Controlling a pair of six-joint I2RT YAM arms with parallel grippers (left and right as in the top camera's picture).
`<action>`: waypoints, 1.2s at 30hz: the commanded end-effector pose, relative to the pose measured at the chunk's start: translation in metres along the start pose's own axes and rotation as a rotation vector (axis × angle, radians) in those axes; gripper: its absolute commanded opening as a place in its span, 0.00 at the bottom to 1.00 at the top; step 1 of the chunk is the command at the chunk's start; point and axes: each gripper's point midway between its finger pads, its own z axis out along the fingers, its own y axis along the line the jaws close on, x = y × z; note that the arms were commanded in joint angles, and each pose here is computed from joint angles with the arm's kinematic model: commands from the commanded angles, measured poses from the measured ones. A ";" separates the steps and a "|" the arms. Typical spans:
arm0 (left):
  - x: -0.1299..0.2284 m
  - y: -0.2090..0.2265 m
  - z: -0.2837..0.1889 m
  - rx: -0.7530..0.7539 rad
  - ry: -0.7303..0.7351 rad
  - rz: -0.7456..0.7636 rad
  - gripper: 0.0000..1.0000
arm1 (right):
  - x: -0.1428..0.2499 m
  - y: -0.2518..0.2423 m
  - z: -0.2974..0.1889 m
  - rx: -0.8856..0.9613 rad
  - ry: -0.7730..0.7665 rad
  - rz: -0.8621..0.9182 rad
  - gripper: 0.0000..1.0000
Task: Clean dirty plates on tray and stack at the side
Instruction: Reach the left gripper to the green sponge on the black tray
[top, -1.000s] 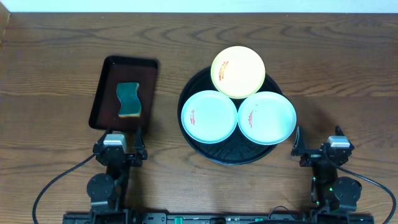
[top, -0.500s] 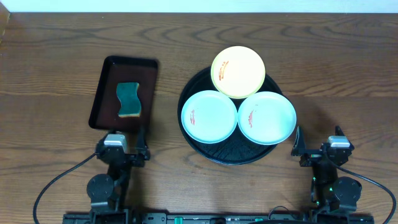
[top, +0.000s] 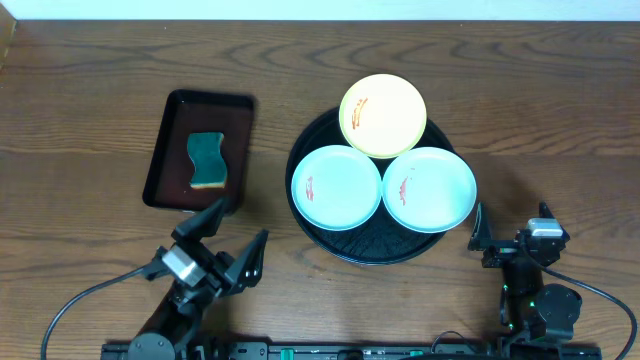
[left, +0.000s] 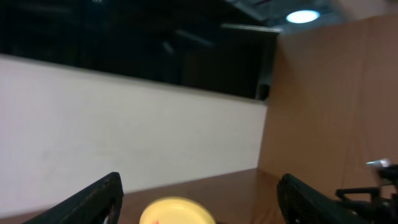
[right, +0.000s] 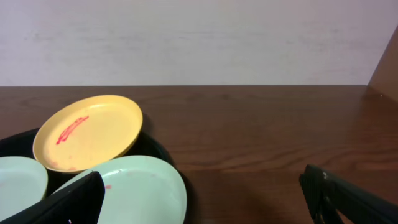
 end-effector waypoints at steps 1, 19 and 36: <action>-0.019 -0.018 0.002 0.066 -0.018 0.008 0.80 | 0.001 -0.001 0.000 0.005 0.004 0.015 0.99; -0.039 0.108 0.037 -0.615 0.794 -0.049 0.80 | 0.001 -0.001 0.000 0.004 0.004 0.015 0.99; -0.004 0.190 0.062 -0.776 1.122 -0.086 0.80 | 0.001 -0.001 0.000 0.005 0.004 0.015 0.99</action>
